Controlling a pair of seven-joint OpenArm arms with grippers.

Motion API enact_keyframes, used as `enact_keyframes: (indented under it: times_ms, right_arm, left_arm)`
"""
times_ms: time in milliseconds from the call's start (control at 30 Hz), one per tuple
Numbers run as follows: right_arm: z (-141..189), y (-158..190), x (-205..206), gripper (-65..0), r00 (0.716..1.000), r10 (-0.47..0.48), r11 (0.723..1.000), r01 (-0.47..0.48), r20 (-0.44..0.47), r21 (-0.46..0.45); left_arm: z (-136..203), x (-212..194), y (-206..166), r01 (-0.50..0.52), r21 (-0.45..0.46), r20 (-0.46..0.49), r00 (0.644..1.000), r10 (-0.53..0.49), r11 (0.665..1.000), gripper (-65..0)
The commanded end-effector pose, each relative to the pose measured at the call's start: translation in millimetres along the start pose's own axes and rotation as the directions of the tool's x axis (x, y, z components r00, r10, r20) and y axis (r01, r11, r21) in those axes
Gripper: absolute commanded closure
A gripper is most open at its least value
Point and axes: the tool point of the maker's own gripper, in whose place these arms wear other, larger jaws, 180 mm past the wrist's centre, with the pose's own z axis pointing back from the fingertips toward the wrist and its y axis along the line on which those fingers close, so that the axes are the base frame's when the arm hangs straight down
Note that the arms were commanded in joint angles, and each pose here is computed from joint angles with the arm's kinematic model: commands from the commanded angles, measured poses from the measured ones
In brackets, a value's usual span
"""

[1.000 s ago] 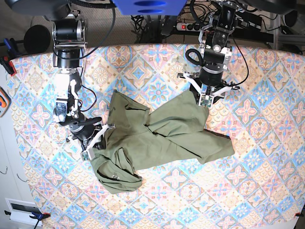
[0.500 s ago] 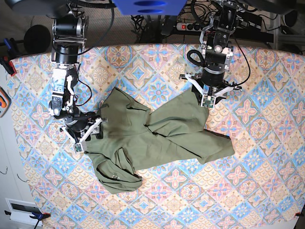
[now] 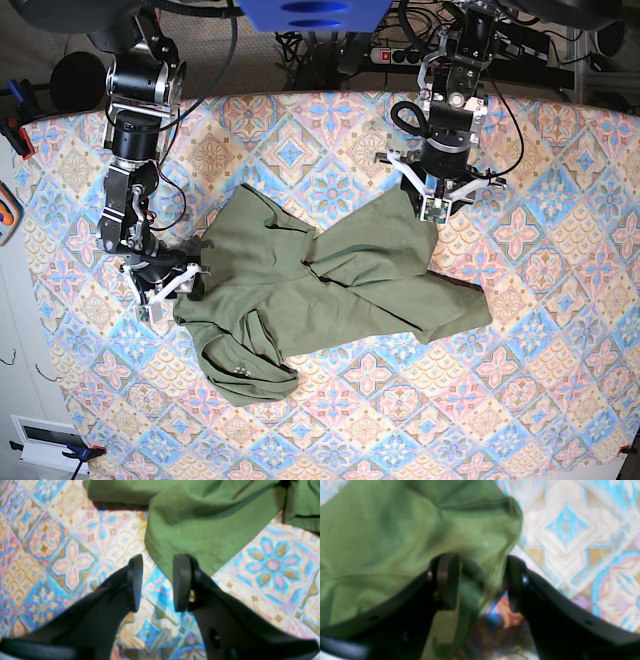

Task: Layout the t-shirt on the table in an organized manner, then fold the t-shirt properly

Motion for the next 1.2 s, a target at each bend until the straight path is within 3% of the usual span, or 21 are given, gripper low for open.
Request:
enact_keyframes:
  times_ms: [0,167,333,567,800,1000,1167]
  right_arm:
    - [1,-4,16,-29.7,0.999,0.006,1.000,-0.006,0.033,-0.001]
    - [-2,-2,8,-26.6,1.000,0.000,1.000,0.000,0.019,0.017]
    - [-1,-1,8,0.0,1.000,-0.001,1.000,0.000,0.023,0.022]
    - [33,7,48,-0.3,0.983,0.110,0.994,-0.110,0.145,-0.004]
    - [97,-9,96,-0.3,0.947,0.212,0.975,-0.186,0.243,-0.126]
    - [136,-22,95,-0.3,0.928,0.055,0.997,-0.034,0.367,-0.064]
    - [149,-29,93,-0.3,0.923,0.027,0.999,-0.008,0.383,-0.049]
  left_arm:
    - [3,11,3,-0.001,0.010,0.039,0.999,0.000,1.000,-19.8]
    - [3,12,4,-0.002,0.014,0.040,0.999,0.001,1.000,-19.7]
    - [2,12,6,-0.003,0.018,0.042,0.999,0.002,1.000,-19.7]
    - [1,14,19,-0.012,0.052,0.044,0.999,0.010,0.999,-19.7]
    - [2,23,26,-0.008,0.074,0.103,0.995,0.000,0.997,-19.7]
    - [0,37,66,-0.045,0.175,0.159,0.987,0.017,0.983,-20.0]
    - [-8,53,76,-0.042,0.193,0.188,0.982,0.005,0.980,-20.5]
